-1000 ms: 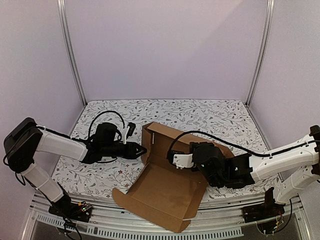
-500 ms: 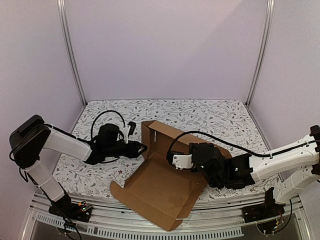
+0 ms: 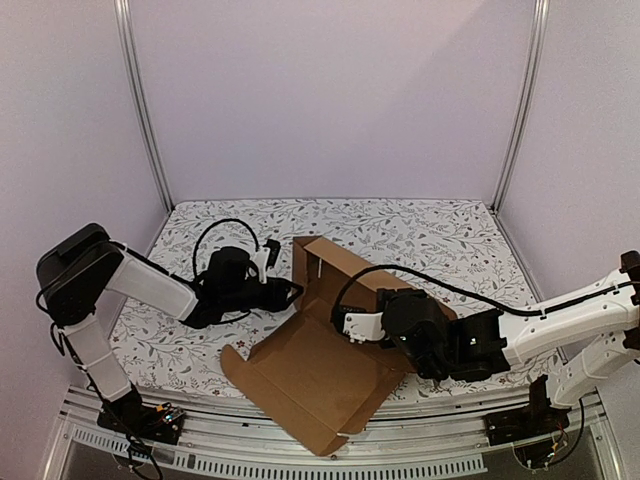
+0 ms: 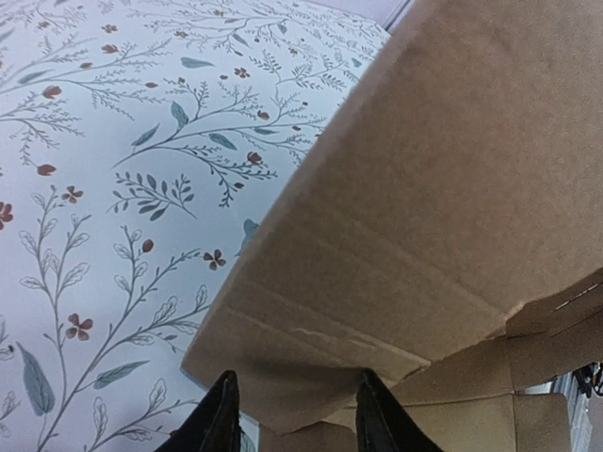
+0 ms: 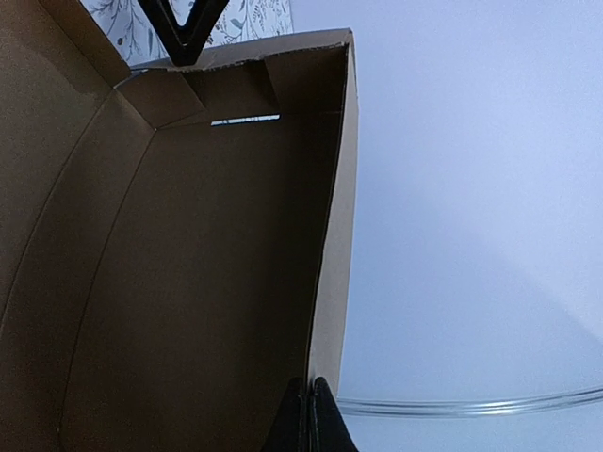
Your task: Fold the paper box
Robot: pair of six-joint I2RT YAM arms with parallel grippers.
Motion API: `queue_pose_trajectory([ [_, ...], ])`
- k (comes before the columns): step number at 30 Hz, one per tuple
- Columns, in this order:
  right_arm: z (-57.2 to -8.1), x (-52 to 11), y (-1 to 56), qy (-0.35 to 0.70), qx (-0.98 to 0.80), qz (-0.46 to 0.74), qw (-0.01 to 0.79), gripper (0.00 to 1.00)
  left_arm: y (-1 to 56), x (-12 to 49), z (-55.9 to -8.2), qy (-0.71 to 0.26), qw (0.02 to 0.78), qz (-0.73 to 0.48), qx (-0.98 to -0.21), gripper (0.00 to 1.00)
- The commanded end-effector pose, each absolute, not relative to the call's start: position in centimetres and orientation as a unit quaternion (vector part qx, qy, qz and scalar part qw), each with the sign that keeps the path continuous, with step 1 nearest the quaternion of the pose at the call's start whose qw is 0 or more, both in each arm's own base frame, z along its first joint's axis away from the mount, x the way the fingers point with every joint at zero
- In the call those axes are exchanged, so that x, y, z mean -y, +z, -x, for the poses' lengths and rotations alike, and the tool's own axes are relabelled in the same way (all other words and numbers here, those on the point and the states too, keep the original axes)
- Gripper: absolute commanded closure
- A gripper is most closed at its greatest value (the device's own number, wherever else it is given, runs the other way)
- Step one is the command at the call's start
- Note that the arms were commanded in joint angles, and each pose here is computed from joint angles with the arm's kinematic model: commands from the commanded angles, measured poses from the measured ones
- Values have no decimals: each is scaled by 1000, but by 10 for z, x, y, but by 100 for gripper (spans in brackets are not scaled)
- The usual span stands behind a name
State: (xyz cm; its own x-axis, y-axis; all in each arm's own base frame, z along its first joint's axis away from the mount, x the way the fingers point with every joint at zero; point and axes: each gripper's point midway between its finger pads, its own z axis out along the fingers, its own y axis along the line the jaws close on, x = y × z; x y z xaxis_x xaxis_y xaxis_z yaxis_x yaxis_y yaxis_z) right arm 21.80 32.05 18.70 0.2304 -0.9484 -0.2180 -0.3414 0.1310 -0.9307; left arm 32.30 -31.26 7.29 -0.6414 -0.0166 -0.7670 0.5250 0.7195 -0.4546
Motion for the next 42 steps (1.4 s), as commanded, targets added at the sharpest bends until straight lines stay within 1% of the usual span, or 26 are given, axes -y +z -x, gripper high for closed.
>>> queue_pose_trajectory([
  [1, -202, -334, 171, -258, -531, 632, 502, 100, 78, 335, -322, -359, 404, -163, -825, 60],
  [5, -201, -334, 171, -258, -531, 632, 503, 100, 72, 342, -323, -359, 402, -160, -827, 63],
  [12, -196, -334, 170, -256, -528, 634, 503, 100, 64, 353, -330, -372, 403, -147, -823, 76],
  [16, -193, -334, 169, -250, -531, 633, 505, 100, 66, 361, -335, -387, 406, -140, -816, 79],
  [27, -190, -336, 163, -245, -534, 635, 502, 100, 74, 386, -353, -424, 419, -127, -793, 82],
  [34, -192, -335, 159, -251, -535, 634, 498, 100, 82, 393, -350, -424, 418, -135, -792, 83],
  [37, -193, -334, 157, -255, -536, 635, 495, 100, 78, 389, -346, -410, 410, -140, -803, 83],
  [42, -195, -330, 156, -254, -539, 633, 494, 100, 74, 370, -341, -357, 404, -149, -829, 80],
])
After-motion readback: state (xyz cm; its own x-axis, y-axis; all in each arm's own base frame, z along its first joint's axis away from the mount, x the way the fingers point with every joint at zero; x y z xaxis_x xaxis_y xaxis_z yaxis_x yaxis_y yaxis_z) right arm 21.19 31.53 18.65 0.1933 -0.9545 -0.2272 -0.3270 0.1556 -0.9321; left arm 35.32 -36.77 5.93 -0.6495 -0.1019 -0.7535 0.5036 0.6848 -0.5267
